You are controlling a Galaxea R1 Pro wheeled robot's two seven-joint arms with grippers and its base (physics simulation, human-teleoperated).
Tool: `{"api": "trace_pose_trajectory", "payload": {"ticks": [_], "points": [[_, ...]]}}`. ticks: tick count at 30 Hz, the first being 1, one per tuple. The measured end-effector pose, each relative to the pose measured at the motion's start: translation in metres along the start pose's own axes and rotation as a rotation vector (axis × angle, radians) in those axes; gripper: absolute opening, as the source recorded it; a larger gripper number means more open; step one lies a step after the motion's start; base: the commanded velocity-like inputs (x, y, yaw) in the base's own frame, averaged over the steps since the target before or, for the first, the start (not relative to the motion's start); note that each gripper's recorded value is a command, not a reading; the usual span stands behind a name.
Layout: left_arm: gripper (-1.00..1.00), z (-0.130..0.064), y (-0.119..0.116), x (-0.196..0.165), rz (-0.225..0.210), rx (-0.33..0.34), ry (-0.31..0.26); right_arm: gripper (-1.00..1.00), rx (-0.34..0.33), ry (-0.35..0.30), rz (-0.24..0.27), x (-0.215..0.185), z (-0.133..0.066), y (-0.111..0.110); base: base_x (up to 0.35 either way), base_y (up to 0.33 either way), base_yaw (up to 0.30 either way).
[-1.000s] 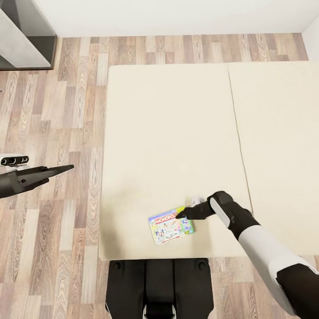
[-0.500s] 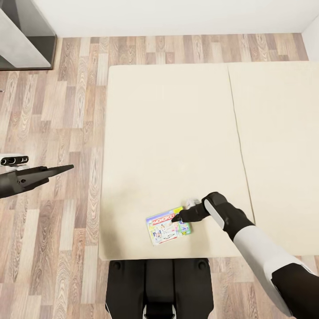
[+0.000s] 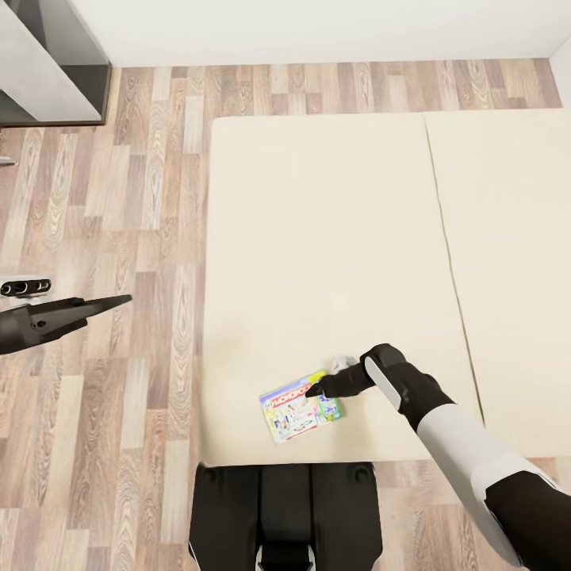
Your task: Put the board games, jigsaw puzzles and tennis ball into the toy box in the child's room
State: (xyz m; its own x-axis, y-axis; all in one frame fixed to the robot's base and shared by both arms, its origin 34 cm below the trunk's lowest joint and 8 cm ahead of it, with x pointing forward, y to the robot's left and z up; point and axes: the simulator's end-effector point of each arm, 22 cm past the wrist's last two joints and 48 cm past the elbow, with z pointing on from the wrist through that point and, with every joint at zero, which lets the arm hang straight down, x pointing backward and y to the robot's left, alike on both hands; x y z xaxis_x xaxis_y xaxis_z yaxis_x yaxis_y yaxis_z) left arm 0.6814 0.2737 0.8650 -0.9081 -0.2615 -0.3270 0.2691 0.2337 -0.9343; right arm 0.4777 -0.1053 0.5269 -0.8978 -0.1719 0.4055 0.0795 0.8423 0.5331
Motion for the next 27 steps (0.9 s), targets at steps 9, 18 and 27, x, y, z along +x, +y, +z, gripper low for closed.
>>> {"api": "trace_pose_trajectory", "payload": {"ticks": [9,18,27], "points": [[1.00,-0.0002,0.0001,0.0000,0.000,0.000,0.000,1.00,-0.001,0.000,0.000,0.0000,0.0000,0.0002,0.000,0.101,0.000],[1.00,-0.0002,0.0001,0.0000,0.000,0.000,0.000,1.00,-0.001,-0.001,0.000,-0.0002,0.0000,0.0003,0.000,0.006,0.000],[1.00,0.0001,0.0001,0.0000,0.000,0.000,0.000,1.00,0.000,-0.001,-0.001,-0.0003,-0.0001,0.0000,0.000,0.093,0.000]]}}
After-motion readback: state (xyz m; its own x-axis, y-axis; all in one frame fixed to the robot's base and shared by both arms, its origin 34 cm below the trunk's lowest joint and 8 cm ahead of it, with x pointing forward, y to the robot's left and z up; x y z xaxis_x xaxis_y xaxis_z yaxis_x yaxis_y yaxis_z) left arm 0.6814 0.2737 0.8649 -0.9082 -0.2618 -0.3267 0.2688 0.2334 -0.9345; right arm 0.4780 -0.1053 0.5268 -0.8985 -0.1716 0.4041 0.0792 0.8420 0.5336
